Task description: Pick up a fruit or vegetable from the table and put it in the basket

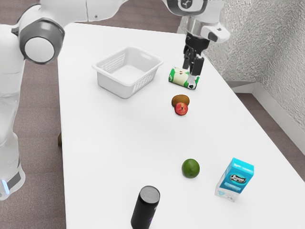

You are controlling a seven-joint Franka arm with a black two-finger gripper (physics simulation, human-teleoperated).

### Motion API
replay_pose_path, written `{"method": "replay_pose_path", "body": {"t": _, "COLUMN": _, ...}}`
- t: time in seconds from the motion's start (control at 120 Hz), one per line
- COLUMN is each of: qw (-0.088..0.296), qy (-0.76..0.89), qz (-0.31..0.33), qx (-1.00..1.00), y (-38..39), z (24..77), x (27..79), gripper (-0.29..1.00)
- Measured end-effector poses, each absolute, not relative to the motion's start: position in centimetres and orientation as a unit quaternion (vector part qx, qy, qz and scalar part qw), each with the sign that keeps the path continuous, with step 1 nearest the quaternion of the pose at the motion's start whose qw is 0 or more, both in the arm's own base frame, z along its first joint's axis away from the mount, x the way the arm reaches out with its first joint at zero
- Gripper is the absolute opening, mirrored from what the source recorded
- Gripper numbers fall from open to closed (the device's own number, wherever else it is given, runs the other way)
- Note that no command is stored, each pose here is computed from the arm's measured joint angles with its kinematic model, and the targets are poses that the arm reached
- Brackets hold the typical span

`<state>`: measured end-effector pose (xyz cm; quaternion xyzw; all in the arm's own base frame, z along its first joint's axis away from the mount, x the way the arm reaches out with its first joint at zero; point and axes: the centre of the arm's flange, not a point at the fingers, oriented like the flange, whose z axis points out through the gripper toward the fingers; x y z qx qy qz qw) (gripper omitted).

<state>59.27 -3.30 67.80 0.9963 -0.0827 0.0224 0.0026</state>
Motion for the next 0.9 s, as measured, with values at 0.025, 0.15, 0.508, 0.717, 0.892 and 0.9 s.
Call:
{"method": "replay_pose_path", "body": {"t": 0.025, "qw": 0.002, "qy": -0.081, "qz": 0.019, "qx": 0.997, "y": -3.2, "z": 67.7, "x": 59.3, "gripper": 0.70}}
{"method": "replay_pose_path", "body": {"t": 0.15, "qw": 0.001, "qy": -0.071, "qz": -0.005, "qx": 0.997, "y": -2.3, "z": 66.2, "x": 59.6, "gripper": 0.70}}
{"method": "replay_pose_path", "body": {"t": 0.508, "qw": 0.014, "qy": -0.264, "qz": -0.036, "qx": 0.964, "y": -5.9, "z": 64.3, "x": 59.9, "gripper": 0.70}}
{"method": "replay_pose_path", "body": {"t": 0.717, "qw": 0.032, "qy": -0.452, "qz": -0.059, "qx": 0.890, "y": -8.2, "z": 61.0, "x": 61.0, "gripper": 0.70}}
{"method": "replay_pose_path", "body": {"t": 0.892, "qw": 0.033, "qy": -0.576, "qz": -0.064, "qx": 0.814, "y": -8.5, "z": 58.6, "x": 60.8, "gripper": 0.70}}
{"method": "replay_pose_path", "body": {"t": 0.9, "qw": 0.033, "qy": -0.581, "qz": -0.064, "qx": 0.811, "y": -8.5, "z": 58.5, "x": 60.7, "gripper": 0.70}}
